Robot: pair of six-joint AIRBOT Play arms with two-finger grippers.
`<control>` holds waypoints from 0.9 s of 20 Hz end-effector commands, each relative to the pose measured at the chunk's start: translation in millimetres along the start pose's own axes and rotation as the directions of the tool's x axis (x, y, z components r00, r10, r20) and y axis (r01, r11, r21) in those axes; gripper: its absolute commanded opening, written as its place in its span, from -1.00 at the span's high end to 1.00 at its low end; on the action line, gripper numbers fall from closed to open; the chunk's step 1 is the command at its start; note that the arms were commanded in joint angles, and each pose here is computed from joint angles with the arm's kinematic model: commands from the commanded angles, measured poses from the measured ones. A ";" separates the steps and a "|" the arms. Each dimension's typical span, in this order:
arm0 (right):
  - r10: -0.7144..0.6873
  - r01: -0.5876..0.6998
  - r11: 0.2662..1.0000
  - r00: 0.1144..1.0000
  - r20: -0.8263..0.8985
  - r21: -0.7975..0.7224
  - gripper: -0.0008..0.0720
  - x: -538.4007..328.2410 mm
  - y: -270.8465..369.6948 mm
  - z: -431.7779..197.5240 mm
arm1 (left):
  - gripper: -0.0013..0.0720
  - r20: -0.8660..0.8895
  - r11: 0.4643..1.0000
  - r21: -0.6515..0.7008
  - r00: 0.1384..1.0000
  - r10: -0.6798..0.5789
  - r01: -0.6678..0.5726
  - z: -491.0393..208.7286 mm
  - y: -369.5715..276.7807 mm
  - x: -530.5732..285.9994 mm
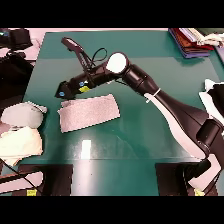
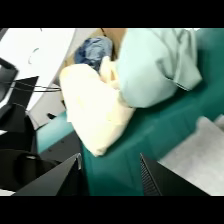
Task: Fold the shirts.
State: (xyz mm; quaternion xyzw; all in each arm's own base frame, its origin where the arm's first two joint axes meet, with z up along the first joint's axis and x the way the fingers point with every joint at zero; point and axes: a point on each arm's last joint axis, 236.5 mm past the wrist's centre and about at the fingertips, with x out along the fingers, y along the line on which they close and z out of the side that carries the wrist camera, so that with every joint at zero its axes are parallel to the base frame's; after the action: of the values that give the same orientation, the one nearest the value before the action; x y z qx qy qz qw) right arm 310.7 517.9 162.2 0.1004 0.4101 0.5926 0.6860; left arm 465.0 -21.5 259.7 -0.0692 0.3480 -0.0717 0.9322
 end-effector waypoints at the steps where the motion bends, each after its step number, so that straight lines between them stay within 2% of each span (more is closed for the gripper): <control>1: -0.165 0.171 0.982 0.984 -0.071 0.077 -0.20 -28.4 -75.1 -26.9 | 0.89 0.015 1.000 -0.020 1.000 0.013 -0.013 2.3 9.8 -17.1; 5: -0.371 0.416 0.862 0.907 -0.198 0.289 -0.25 -123.5 -191.6 -96.4 | 0.89 0.024 0.999 0.009 0.998 -0.053 0.053 3.1 -19.1 -9.0; 6: -0.377 0.438 0.824 0.898 -0.228 0.359 -0.51 -140.8 -213.3 -118.5 | 0.89 0.018 0.997 0.023 0.997 -0.070 0.070 1.3 -29.3 -4.6; 7: -0.366 0.440 0.790 0.897 -0.249 0.426 -0.66 -150.3 -228.8 -136.7 | 0.89 0.007 0.995 0.036 0.996 -0.088 0.088 -1.2 -39.6 1.9; 10: -0.285 0.383 0.702 0.924 -0.255 0.601 -0.66 -148.2 -254.1 -173.2 | 0.89 -0.036 0.987 0.087 0.990 -0.135 0.137 -14.1 -67.6 21.7; 13: -0.189 0.298 0.705 0.954 -0.234 0.643 -0.66 -111.9 -249.6 -180.4 | 0.89 -0.089 0.980 0.105 0.983 -0.163 0.172 -28.7 -85.2 39.2; 17: -0.102 0.251 0.749 0.958 -0.267 0.613 -0.66 -50.2 -232.7 -179.1 | 0.89 -0.107 0.974 0.097 0.975 -0.196 0.206 -34.1 -96.6 45.0; 18: -0.088 0.241 0.764 0.958 -0.274 0.598 -0.61 -34.2 -228.6 -177.0 | 0.89 -0.109 0.973 0.095 0.974 -0.199 0.210 -34.4 -97.4 44.8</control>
State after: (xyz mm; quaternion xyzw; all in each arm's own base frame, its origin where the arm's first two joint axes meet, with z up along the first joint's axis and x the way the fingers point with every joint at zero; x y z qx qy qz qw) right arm 367.5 327.5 -65.5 0.2205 0.6606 0.3456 0.6289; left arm 468.2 -118.0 226.7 -0.0485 0.3755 -0.1768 0.9085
